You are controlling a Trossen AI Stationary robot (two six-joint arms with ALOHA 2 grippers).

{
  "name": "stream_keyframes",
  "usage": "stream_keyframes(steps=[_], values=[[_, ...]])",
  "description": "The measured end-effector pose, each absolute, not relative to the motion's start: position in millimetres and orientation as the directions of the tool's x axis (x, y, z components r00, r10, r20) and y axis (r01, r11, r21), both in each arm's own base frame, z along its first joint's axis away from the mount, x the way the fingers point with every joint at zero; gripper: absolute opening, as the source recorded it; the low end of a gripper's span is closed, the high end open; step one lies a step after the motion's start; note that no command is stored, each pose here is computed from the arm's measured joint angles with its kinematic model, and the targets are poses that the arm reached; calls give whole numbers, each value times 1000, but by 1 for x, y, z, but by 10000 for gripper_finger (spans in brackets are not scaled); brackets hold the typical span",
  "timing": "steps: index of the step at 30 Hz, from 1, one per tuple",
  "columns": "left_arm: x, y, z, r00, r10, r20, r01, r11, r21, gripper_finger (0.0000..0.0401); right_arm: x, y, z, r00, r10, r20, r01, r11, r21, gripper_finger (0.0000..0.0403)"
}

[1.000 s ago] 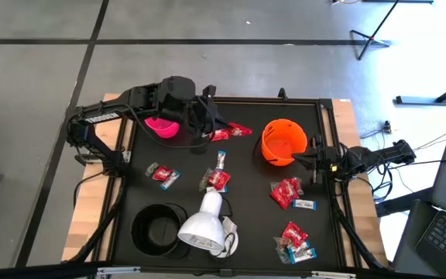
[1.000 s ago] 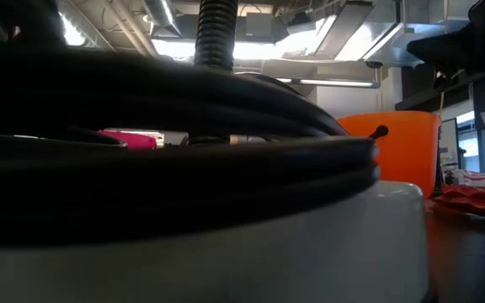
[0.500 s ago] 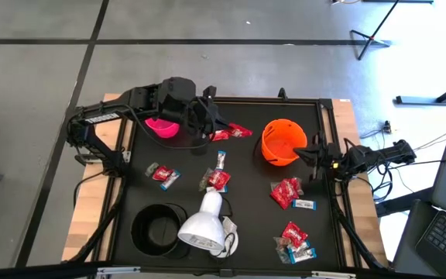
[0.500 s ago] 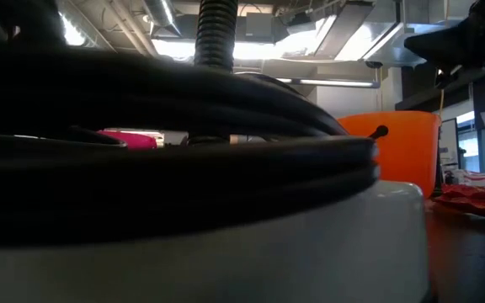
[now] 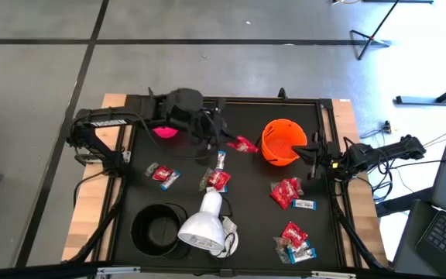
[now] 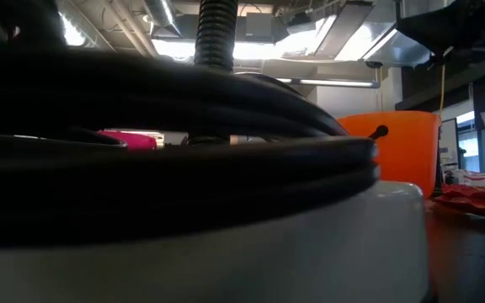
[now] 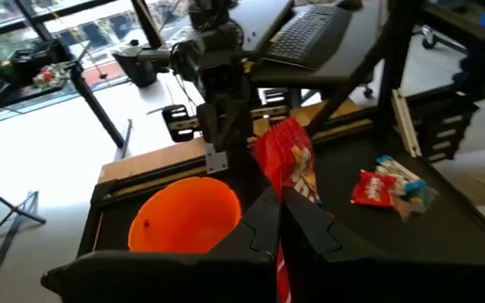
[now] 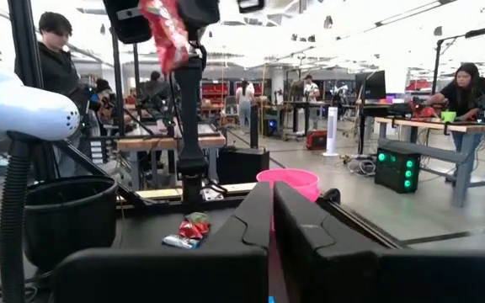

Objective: Sort candy
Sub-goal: Put the red candy into the orange bucket

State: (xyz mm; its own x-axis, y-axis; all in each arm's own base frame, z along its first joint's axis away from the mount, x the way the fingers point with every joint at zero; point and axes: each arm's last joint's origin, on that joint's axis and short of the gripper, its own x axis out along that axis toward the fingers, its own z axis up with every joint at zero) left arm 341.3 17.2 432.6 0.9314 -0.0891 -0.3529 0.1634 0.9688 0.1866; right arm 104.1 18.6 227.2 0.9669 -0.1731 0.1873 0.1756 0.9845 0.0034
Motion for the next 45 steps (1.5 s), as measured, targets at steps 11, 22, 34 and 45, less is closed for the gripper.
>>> stream_keyframes(steps=[11,22,34,45], values=[[354,18,409,955,-95,-281,146,975,167,0,135,28,239,968,-190,163,194,981,-12,147],[359,18,392,953,-117,-278,159,978,133,0,170,27,227,973,-196,120,200,979,-24,172],[355,18,379,947,-114,-300,158,979,128,0,201,24,247,989,-147,12,147,986,-74,173],[334,18,381,976,-76,-205,107,984,145,0,200,24,249,987,-157,22,158,985,-75,173]])
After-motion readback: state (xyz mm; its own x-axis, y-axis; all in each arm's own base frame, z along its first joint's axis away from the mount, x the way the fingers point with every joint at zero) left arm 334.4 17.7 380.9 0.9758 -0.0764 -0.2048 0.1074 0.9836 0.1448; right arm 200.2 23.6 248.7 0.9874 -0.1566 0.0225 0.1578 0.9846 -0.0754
